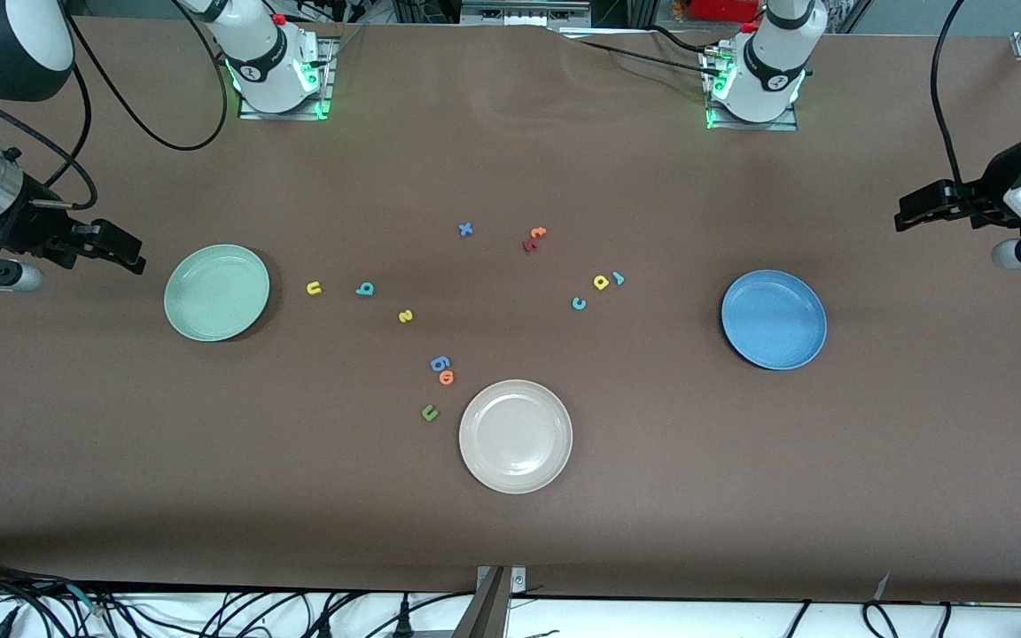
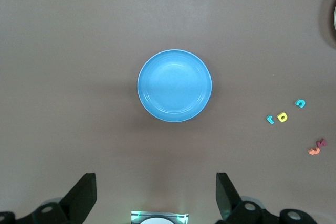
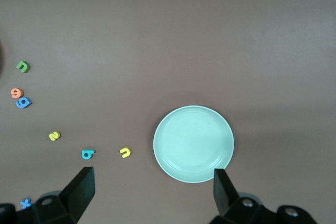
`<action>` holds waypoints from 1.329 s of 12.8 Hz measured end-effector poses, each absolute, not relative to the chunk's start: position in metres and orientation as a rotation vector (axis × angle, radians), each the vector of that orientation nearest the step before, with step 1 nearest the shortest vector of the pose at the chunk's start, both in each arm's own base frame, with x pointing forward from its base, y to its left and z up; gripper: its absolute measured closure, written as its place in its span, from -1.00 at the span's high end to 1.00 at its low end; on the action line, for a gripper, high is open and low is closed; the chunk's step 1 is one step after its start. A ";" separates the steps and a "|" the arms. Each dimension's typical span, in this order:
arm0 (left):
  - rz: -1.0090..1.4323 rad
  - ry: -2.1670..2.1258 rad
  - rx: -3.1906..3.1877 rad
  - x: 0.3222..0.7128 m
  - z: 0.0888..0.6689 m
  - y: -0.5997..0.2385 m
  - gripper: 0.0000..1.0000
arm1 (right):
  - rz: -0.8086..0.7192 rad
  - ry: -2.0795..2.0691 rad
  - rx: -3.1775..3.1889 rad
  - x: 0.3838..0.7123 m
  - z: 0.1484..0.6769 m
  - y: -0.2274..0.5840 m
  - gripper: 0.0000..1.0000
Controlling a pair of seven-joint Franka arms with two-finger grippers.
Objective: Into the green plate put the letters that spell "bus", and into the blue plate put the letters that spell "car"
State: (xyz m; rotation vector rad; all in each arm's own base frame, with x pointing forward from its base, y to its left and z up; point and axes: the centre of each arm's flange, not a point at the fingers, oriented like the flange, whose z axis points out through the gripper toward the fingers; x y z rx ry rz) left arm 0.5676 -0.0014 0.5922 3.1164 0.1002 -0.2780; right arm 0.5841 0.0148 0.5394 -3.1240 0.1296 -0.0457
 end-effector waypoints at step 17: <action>-0.286 0.093 3.116 0.568 0.590 -0.004 1.00 | -0.009 0.150 -3.129 0.588 0.527 0.014 1.00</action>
